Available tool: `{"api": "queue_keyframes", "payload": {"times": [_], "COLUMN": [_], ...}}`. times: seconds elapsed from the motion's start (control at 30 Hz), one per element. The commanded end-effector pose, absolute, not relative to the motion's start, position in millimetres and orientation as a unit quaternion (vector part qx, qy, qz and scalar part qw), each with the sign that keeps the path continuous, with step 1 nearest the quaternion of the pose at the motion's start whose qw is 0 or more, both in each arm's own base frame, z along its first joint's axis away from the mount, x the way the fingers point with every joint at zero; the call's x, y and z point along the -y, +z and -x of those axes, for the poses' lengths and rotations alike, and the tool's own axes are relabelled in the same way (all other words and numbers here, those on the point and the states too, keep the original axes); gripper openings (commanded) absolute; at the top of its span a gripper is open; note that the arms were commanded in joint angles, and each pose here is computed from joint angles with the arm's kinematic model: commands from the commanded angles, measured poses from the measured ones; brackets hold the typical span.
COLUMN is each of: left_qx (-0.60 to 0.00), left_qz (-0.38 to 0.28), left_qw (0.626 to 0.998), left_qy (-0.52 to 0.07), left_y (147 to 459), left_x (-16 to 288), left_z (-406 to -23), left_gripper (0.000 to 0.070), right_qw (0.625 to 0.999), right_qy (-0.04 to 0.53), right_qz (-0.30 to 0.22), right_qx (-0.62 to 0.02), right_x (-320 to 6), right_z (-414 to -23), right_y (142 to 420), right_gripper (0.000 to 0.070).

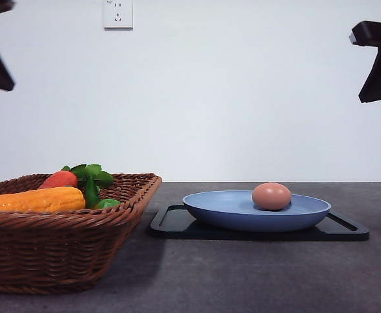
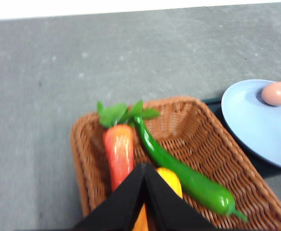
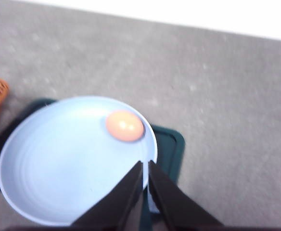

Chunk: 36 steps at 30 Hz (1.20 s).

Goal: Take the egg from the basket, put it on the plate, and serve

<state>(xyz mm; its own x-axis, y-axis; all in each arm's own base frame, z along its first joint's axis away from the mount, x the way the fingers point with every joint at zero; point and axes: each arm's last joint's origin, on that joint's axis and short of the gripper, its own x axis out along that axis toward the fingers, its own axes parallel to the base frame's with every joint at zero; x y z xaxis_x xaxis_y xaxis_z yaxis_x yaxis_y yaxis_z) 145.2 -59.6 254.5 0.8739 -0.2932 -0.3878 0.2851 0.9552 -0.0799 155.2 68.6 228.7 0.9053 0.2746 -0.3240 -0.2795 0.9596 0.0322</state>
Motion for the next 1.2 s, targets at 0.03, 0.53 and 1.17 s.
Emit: {"api": "queue_keyframes", "payload": {"times": [0.03,0.53,1.17], "left_qx": [-0.209,-0.212,0.006], "left_qz": [0.026,0.026,0.005], "left_qw": [0.966,0.966,1.0], "left_qy": [-0.148,-0.148,-0.023], "left_y": [257.2,257.1,268.1], "left_x": [58.5,58.1,6.1], "left_z": [-141.2,-139.5,-69.4], "left_gripper": [0.0,0.0,0.0], "right_qw": [0.976,0.977,0.977], "right_qy": [0.142,0.142,0.142], "right_qz": [0.0,-0.001,-0.001], "right_qx": [-0.163,-0.158,-0.158], "right_x": [-70.0,-70.1,-70.1], "right_z": [-155.3,-155.5,-155.4], "right_y": [228.3,229.3,229.3], "right_gripper": [0.0,0.0,0.0]}}
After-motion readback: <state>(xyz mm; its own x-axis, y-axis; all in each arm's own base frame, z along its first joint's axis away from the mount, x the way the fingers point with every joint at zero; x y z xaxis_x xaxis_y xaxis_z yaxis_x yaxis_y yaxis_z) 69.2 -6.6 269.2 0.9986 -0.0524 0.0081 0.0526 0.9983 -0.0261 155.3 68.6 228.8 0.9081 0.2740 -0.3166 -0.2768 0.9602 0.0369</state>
